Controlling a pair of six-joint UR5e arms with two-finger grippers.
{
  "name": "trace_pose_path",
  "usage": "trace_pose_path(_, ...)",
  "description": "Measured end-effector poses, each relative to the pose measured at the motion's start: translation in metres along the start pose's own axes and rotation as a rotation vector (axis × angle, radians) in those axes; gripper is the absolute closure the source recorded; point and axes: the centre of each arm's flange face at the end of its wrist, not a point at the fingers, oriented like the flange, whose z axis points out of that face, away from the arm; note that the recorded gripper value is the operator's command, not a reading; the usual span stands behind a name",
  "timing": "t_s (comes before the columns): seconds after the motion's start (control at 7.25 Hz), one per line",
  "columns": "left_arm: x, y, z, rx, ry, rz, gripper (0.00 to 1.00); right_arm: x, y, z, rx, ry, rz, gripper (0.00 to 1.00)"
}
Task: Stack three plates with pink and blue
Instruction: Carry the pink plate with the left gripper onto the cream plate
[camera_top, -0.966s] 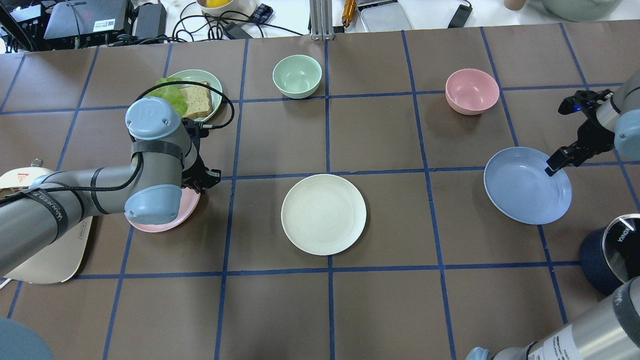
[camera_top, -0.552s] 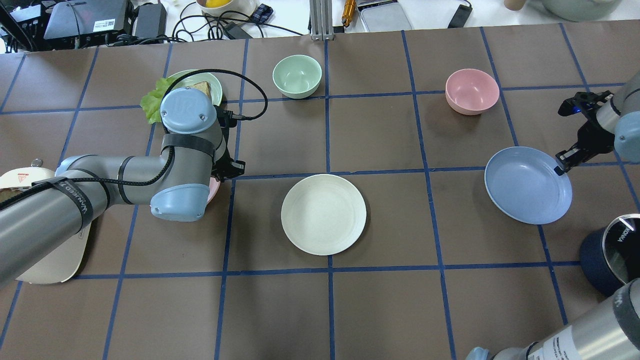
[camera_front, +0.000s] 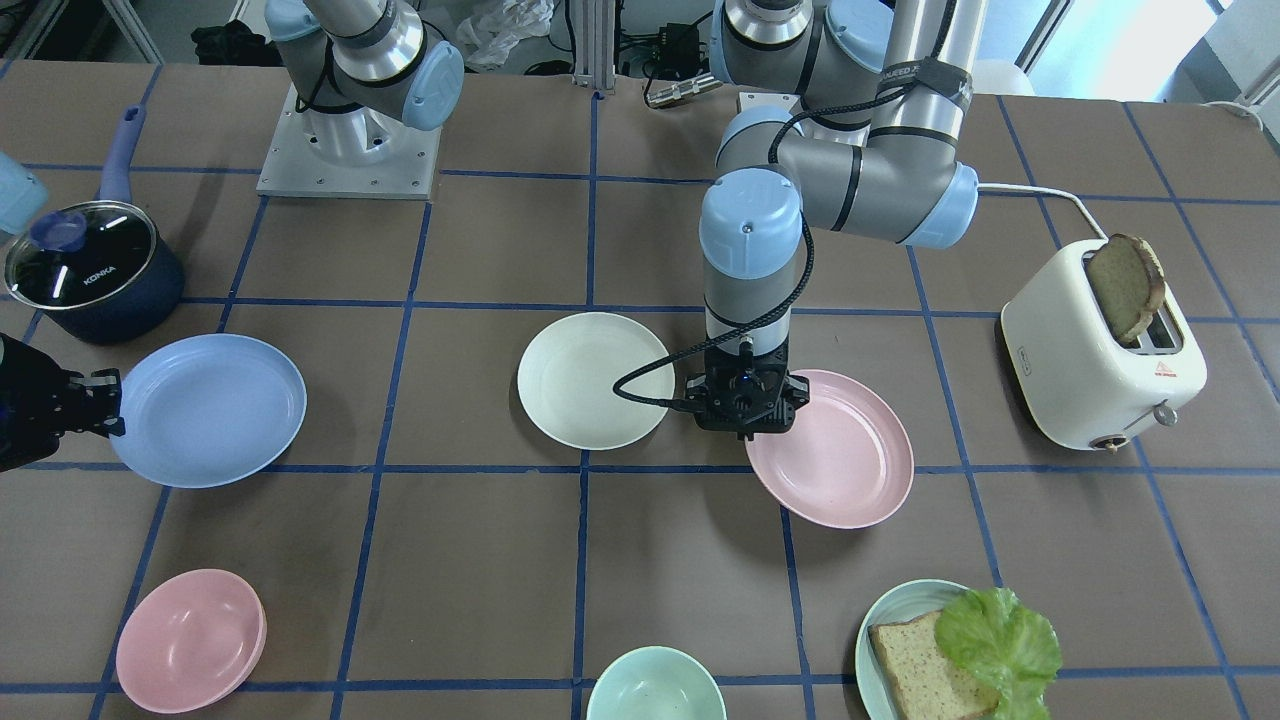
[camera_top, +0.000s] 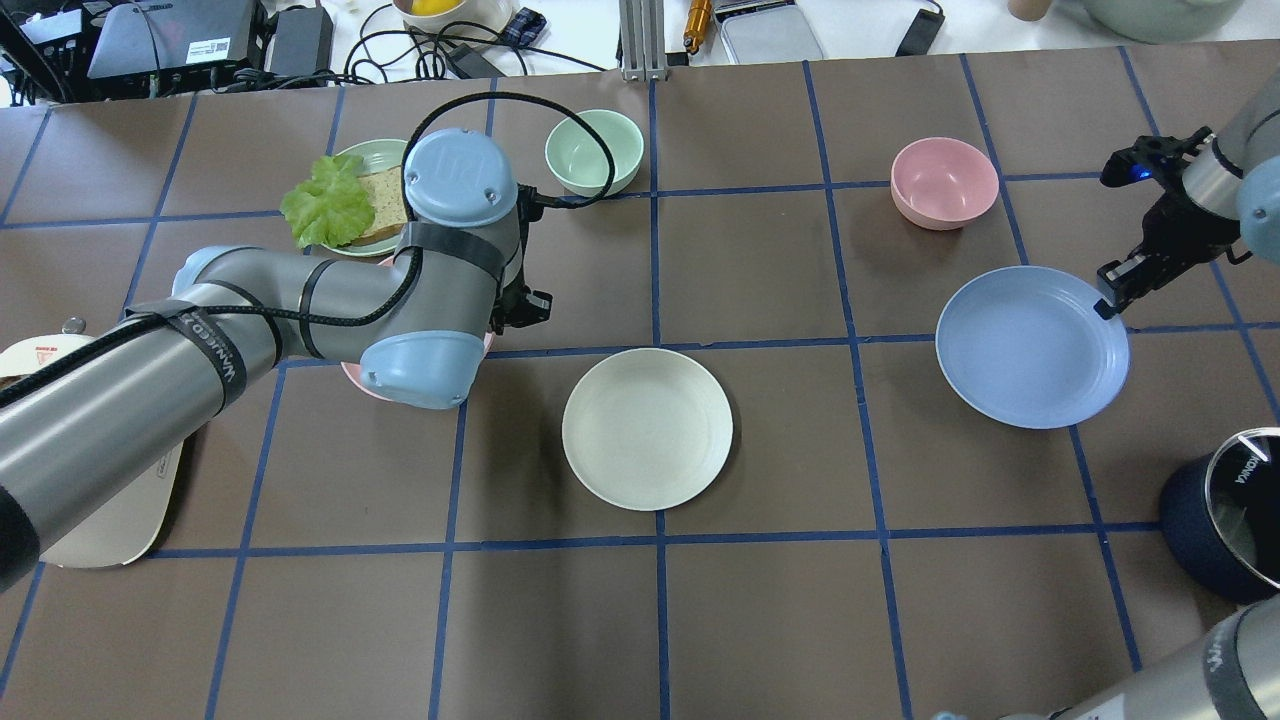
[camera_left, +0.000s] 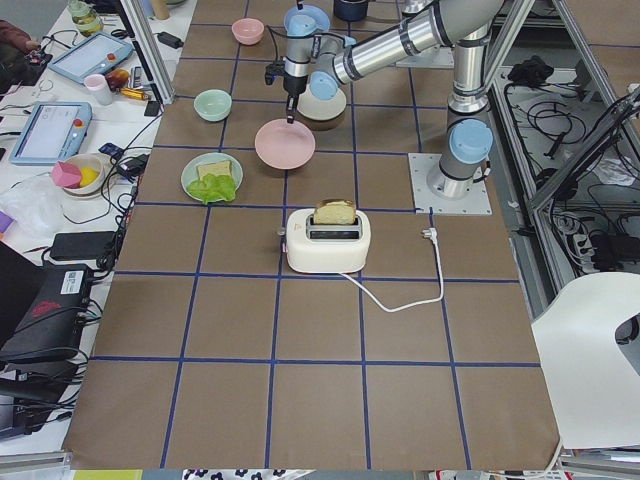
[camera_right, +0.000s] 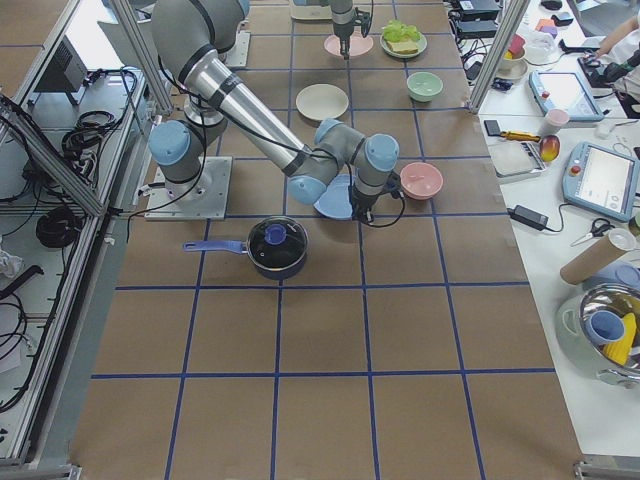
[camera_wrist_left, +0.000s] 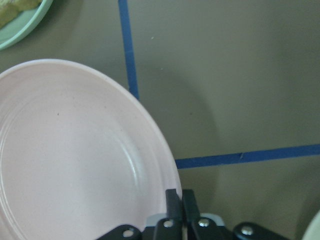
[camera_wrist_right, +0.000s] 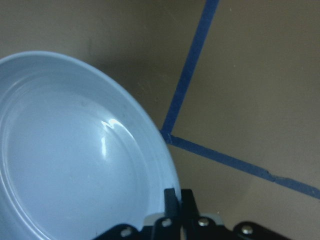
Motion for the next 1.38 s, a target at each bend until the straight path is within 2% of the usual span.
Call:
trace_pose_path(0.28, 0.031, -0.022, -0.037, -0.022, 0.007, -0.045, 0.97, -0.022, -0.021, -0.031, -0.027, -0.040, 0.031, 1.00)
trace_pose_path(0.55, 0.073, -0.032, -0.059, -0.044, 0.003, -0.083, 0.97, -0.032, -0.027, -0.039, -0.027, -0.074, 0.058, 1.00)
trace_pose_path(0.97, 0.134, -0.024, -0.063, -0.058, -0.005, -0.127, 0.97, -0.033, -0.029, -0.040, -0.028, -0.074, 0.063, 1.00)
trace_pose_path(1.38, 0.178, -0.011, -0.061, -0.103, -0.034, -0.167, 0.97, -0.033, -0.029, -0.041, -0.026, -0.072, 0.063, 1.00)
